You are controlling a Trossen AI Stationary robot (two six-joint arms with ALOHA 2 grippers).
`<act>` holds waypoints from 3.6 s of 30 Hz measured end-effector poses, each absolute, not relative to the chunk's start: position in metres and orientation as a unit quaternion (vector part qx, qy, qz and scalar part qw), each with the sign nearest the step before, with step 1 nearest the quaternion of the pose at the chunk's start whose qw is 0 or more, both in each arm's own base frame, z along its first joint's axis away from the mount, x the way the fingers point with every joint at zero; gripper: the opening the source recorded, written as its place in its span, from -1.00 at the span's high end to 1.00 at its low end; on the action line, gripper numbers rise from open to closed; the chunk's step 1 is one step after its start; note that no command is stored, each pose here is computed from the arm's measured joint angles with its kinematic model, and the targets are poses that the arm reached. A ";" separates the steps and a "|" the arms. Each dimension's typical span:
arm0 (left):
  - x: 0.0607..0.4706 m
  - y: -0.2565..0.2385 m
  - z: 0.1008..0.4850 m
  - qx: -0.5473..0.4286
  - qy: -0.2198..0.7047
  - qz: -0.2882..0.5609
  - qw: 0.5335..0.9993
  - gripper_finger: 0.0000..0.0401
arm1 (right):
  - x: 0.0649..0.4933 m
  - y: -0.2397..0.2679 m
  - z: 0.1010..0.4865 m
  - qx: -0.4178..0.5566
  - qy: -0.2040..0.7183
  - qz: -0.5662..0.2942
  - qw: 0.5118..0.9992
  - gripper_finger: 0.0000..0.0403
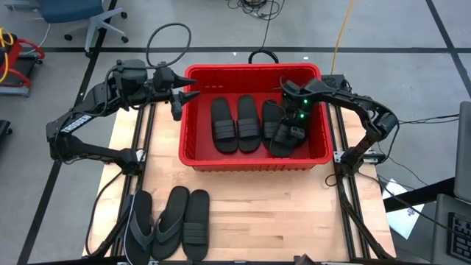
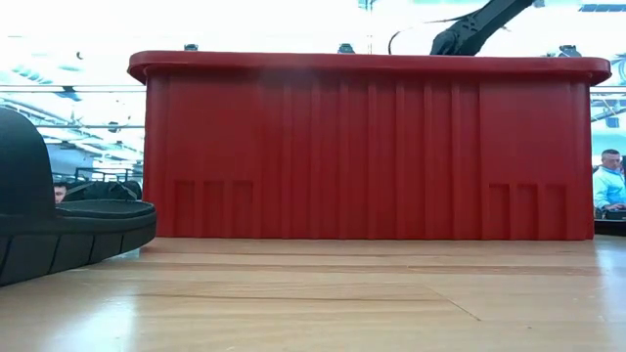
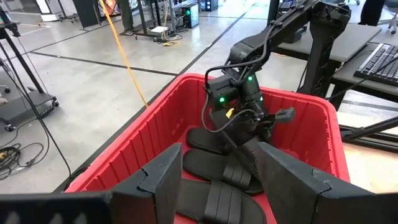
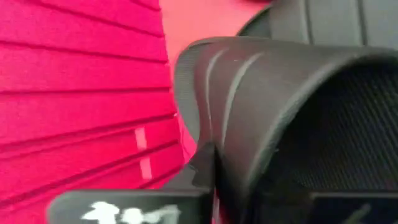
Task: Pick and place slides into bin
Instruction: Put the black slide into the red bin
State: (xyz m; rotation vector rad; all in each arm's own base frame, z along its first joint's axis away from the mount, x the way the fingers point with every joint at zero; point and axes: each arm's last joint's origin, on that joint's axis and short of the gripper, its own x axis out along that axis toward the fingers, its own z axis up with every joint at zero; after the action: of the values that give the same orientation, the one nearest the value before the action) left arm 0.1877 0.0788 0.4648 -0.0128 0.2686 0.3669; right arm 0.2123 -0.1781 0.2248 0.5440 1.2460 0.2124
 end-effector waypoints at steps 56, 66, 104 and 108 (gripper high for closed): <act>0.187 0.078 0.461 -0.018 0.151 0.181 0.972 -0.01 | 0.220 -0.215 0.306 0.055 0.699 -0.045 0.712 -0.20; 0.187 0.078 0.461 -0.013 0.152 0.180 0.972 -0.01 | 0.245 -0.232 0.321 0.008 0.611 -0.175 0.772 0.56; 0.186 0.078 0.461 -0.051 0.148 0.186 0.970 -0.01 | 0.233 -0.274 0.256 0.148 0.686 -0.131 0.700 1.00; 0.186 0.078 0.461 -0.050 0.148 0.186 0.970 -0.01 | 0.233 -0.264 0.274 0.117 0.674 -0.148 0.715 1.00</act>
State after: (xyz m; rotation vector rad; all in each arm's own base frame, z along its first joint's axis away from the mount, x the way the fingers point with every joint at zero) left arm 0.1865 0.0781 0.4606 -0.1006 0.2993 0.3762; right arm 0.2329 -0.2645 0.2742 0.2584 1.4924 -0.3277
